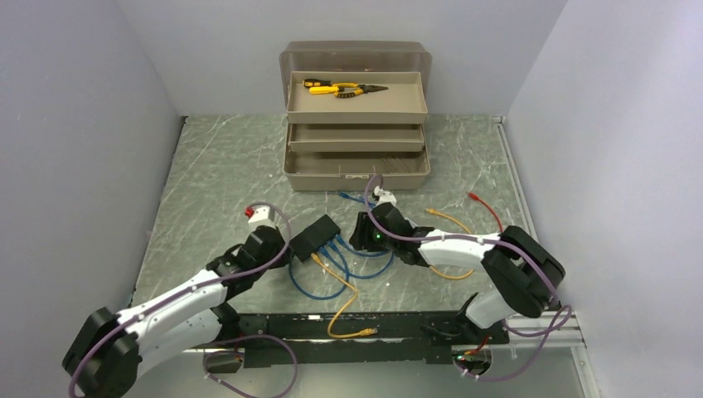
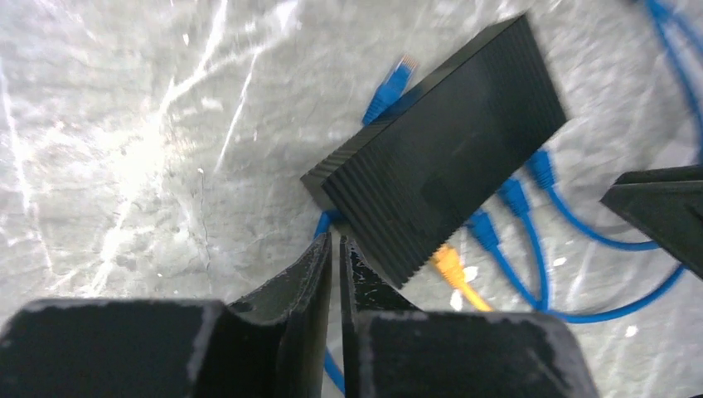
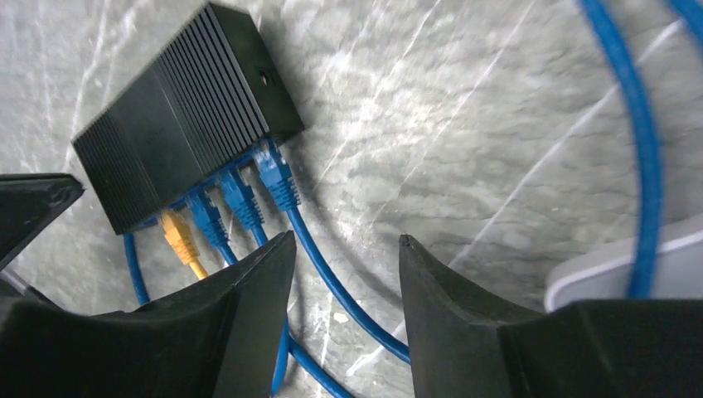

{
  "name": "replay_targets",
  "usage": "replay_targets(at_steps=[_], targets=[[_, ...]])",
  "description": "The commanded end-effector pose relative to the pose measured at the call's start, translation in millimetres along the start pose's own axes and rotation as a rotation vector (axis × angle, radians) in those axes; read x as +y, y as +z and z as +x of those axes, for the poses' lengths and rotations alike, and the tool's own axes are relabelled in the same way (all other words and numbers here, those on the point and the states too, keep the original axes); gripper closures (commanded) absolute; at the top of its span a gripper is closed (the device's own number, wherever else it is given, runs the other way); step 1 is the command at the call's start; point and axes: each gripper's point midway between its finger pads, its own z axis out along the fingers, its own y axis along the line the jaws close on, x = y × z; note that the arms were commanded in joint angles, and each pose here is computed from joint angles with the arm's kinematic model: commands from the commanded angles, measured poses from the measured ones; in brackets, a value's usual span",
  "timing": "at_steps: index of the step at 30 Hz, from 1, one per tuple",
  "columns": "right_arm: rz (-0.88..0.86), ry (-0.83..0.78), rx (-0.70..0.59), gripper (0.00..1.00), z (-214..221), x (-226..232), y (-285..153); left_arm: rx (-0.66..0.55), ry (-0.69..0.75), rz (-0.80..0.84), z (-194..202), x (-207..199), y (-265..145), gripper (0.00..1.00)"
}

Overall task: Pull the plug from the switch port
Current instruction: Adjust the switch port at the center of the board.

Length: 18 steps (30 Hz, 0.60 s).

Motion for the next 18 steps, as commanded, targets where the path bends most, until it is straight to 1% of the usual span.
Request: replay_targets(at_steps=[1, 3, 4, 6, 8, 11, 14, 18], targets=[[0.008, -0.027, -0.098, 0.44, -42.1, 0.5, -17.9, -0.159, -0.021, 0.013, -52.8, -14.1, -25.0, 0.78], [-0.041, -0.027, -0.109, 0.39, -50.8, 3.5, -21.4, -0.194, -0.008, 0.043, -66.0, -22.2, -33.2, 0.64], [-0.1, -0.025, -0.101, 0.36, -51.8, 8.9, -22.7, -0.209, -0.002, 0.063, -71.5, -27.5, -35.7, 0.57], [-0.235, -0.012, -0.084, 0.32, -55.4, 22.2, -25.1, -0.221, 0.026, 0.114, -78.1, -40.8, -35.7, 0.5], [-0.347, 0.004, -0.043, 0.26, -49.8, 32.8, -26.5, -0.2, 0.047, 0.15, -78.9, -52.2, -28.8, 0.48], [-0.411, 0.037, -0.015, 0.21, -46.5, 40.3, -23.7, -0.13, 0.059, 0.167, -73.4, -60.8, -7.2, 0.5], [-0.431, 0.096, 0.011, 0.21, -43.1, 36.7, -14.4, -0.058, 0.054, 0.167, -65.5, -63.2, 12.2, 0.47], [-0.45, 0.149, 0.044, 0.24, -38.0, 32.5, -4.8, -0.022, 0.06, 0.152, -64.6, -67.4, 27.7, 0.36]])
